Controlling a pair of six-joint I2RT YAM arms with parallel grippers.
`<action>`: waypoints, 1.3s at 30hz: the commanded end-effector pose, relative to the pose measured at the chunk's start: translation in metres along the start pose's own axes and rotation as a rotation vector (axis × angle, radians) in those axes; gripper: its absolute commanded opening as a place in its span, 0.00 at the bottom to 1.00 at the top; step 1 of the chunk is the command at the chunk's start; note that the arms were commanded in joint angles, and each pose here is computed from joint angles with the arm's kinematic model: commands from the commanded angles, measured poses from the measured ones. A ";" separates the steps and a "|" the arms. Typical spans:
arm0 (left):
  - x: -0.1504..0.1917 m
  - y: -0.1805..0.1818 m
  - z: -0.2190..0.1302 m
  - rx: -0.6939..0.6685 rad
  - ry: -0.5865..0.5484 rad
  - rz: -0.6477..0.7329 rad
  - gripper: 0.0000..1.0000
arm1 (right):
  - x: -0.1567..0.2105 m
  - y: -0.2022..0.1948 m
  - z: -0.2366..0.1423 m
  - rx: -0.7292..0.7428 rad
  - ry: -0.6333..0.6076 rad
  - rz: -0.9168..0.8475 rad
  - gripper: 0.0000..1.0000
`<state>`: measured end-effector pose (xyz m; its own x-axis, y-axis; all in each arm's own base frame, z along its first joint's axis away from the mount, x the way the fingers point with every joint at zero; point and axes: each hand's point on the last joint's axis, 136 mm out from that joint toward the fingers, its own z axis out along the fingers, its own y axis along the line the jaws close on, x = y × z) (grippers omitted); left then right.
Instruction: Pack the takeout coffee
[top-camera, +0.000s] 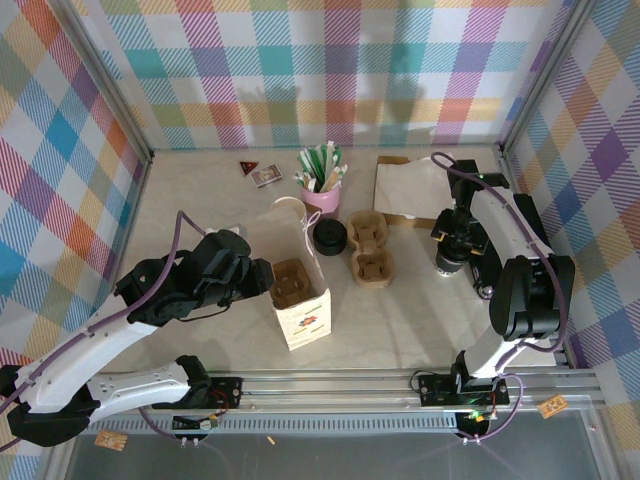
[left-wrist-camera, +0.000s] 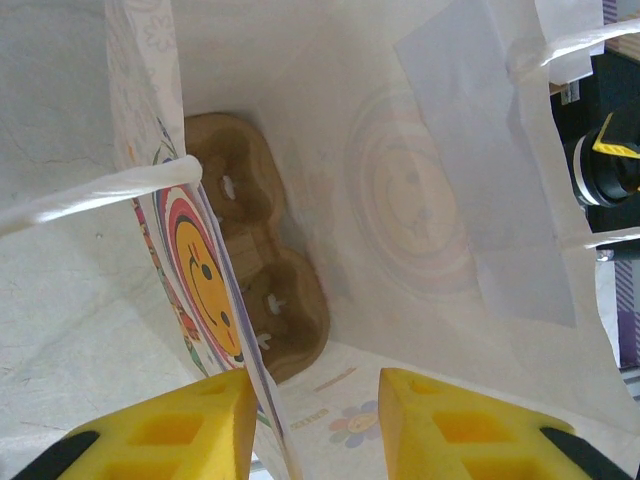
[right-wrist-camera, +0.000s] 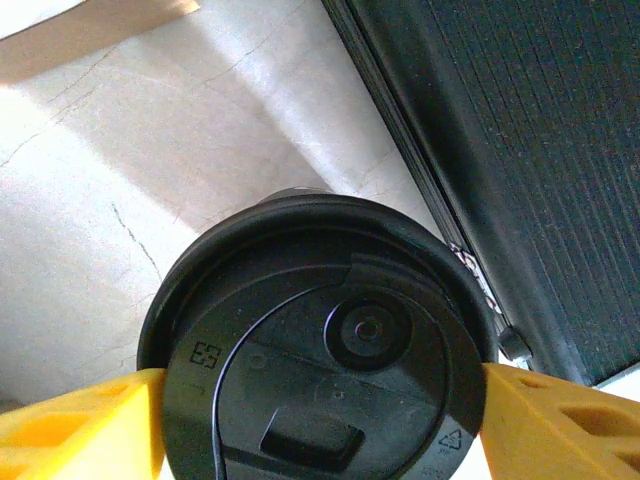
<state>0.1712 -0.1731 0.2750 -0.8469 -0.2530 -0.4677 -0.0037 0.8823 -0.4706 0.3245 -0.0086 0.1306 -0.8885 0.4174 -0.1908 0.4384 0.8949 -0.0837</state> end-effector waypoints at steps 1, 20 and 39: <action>0.001 0.001 -0.008 0.009 0.006 -0.016 0.36 | 0.012 -0.001 0.004 -0.016 0.040 -0.048 0.74; 0.001 0.010 -0.018 -0.033 0.019 0.102 0.35 | 0.053 0.035 -0.012 -0.255 0.011 -0.476 0.65; -0.006 -0.003 -0.014 -0.018 0.013 0.173 0.35 | 0.068 0.060 -0.015 -0.131 -0.005 -0.734 0.90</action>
<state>0.1670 -0.1677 0.2828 -0.8534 -0.1026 -0.5110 0.1086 0.9239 -0.3669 0.2939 0.0756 0.1271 -0.9408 -0.2933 -0.1697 -0.2839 0.9557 -0.0778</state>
